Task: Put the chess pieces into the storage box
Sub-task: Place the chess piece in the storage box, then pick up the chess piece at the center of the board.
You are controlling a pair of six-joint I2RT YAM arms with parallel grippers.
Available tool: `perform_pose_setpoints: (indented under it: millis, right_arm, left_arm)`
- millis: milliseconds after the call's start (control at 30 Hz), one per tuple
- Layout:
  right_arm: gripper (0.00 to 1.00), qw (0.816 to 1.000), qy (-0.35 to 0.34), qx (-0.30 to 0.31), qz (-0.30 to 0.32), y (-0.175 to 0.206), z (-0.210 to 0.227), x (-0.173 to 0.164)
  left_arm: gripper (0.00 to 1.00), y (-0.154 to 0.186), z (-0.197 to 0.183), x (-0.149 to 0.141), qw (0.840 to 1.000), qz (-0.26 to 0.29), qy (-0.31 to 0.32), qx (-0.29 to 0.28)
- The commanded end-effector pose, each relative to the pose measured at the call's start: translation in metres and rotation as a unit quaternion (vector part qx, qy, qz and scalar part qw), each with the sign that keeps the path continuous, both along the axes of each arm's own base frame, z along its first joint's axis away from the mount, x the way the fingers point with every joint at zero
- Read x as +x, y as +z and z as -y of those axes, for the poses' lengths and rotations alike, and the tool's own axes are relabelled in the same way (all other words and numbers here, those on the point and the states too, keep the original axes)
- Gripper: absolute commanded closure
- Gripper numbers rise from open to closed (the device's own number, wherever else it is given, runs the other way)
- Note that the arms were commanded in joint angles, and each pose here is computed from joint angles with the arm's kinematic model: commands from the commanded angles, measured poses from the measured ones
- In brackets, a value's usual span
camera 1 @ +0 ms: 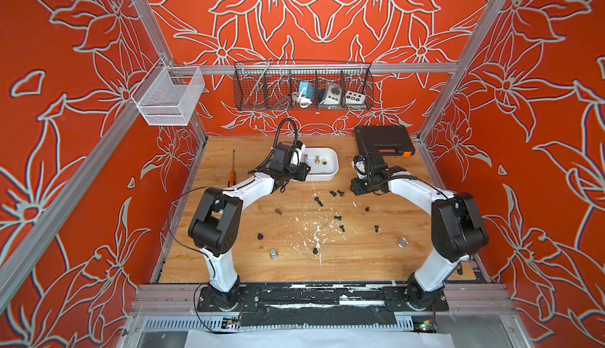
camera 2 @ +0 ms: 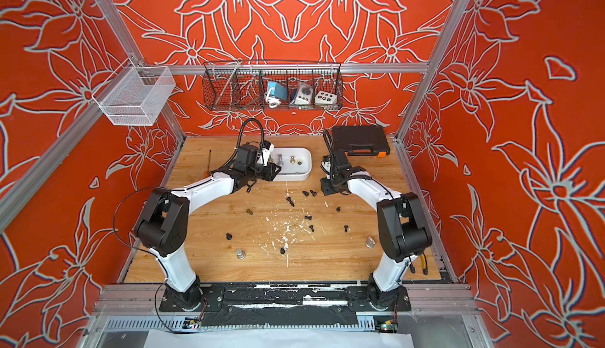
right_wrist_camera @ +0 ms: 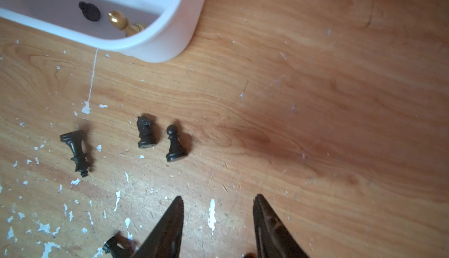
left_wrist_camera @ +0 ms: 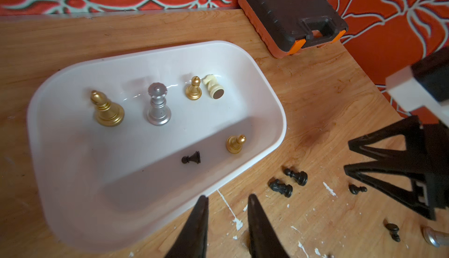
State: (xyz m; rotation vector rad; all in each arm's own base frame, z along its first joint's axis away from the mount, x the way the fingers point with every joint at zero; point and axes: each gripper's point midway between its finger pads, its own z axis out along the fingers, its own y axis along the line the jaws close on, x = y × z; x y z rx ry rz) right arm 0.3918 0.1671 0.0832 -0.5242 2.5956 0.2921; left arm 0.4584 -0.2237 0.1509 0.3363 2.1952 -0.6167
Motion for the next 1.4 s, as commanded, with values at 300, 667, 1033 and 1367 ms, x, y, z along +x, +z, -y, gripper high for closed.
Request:
perform_pose_setpoints:
  millis: [300, 667, 1033, 1367]
  right_arm:
    - [0.51, 0.993, 0.109, -0.026, -0.036, -0.025, -0.048, -0.007]
    - [0.55, 0.994, 0.070, -0.069, -0.057, -0.047, -0.037, -0.005]
    - [0.56, 0.995, 0.076, -0.024, -0.055, -0.042, -0.053, -0.005]
    - [0.57, 0.997, 0.048, -0.035, -0.057, -0.046, -0.049, 0.004]
  left_arm:
    - [0.70, 0.020, -0.024, -0.027, 0.999, 0.018, 0.021, -0.025]
    - [0.70, 0.010, -0.028, -0.040, 0.999, 0.004, 0.025, -0.030]
    - [0.69, 0.008, -0.029, -0.043, 0.999, 0.001, 0.025, -0.033]
    - [0.70, 0.008, -0.029, -0.045, 0.999, 0.000, 0.024, -0.034]
